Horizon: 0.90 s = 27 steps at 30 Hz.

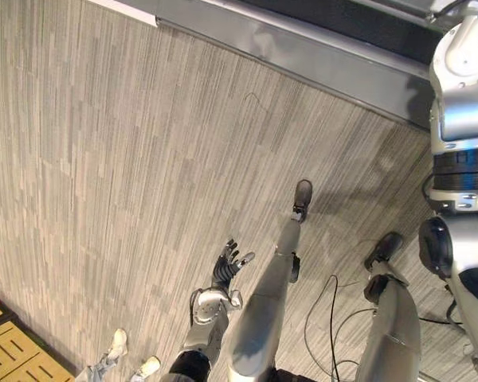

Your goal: Put the gum and the chips on the shelf.

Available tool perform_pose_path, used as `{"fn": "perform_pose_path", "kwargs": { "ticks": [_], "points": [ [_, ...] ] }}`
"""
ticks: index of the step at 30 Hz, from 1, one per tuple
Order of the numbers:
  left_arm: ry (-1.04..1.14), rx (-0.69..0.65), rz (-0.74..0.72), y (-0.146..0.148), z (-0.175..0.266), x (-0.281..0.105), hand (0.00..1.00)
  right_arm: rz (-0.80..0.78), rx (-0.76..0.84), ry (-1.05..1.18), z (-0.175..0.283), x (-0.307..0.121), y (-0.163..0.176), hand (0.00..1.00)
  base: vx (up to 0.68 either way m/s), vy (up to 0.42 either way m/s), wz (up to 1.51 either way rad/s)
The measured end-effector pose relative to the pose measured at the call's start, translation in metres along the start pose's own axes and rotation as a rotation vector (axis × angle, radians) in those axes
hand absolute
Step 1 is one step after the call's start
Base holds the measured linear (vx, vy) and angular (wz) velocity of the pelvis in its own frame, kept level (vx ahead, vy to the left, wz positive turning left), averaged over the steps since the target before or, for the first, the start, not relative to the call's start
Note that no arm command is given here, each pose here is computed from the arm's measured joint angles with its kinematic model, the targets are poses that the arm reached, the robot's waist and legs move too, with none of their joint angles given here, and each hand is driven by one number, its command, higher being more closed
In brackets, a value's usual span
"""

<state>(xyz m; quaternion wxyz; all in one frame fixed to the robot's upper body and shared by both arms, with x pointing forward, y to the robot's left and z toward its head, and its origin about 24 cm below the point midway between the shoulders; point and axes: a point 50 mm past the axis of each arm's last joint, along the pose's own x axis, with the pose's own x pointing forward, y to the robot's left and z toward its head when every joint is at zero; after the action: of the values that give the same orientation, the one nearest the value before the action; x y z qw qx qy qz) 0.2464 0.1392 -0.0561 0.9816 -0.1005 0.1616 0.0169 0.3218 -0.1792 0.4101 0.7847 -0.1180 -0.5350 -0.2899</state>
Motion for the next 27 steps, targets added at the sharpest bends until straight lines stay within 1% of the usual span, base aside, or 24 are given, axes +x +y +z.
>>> {"fn": "perform_pose_path", "kwargs": {
  "ticks": [13, 14, 20, 27],
  "points": [
    [-0.058, -0.05, -0.001, -0.003, 0.013, 0.003, 0.0, -0.005, 0.047, -0.077, 0.013, -0.006, -0.003, 1.0, 0.01, -0.009, 0.01],
    [-0.059, -0.056, 0.003, -0.003, 0.013, 0.003, 0.0, -0.008, 0.047, -0.078, 0.013, -0.006, -0.003, 0.0, 0.0, 0.0, 0.0],
    [-0.059, -0.075, 0.003, -0.007, 0.012, 0.003, 0.0, 0.009, 0.024, -0.026, 0.0, -0.017, -0.001, 0.0, 0.0, 0.0, 0.0],
    [-0.06, -0.077, 0.007, -0.006, 0.013, 0.003, 0.0, 0.017, 0.044, -0.012, 0.0, -0.02, 0.004, 0.0, 0.0, 0.0, 0.0]
  ]
}}
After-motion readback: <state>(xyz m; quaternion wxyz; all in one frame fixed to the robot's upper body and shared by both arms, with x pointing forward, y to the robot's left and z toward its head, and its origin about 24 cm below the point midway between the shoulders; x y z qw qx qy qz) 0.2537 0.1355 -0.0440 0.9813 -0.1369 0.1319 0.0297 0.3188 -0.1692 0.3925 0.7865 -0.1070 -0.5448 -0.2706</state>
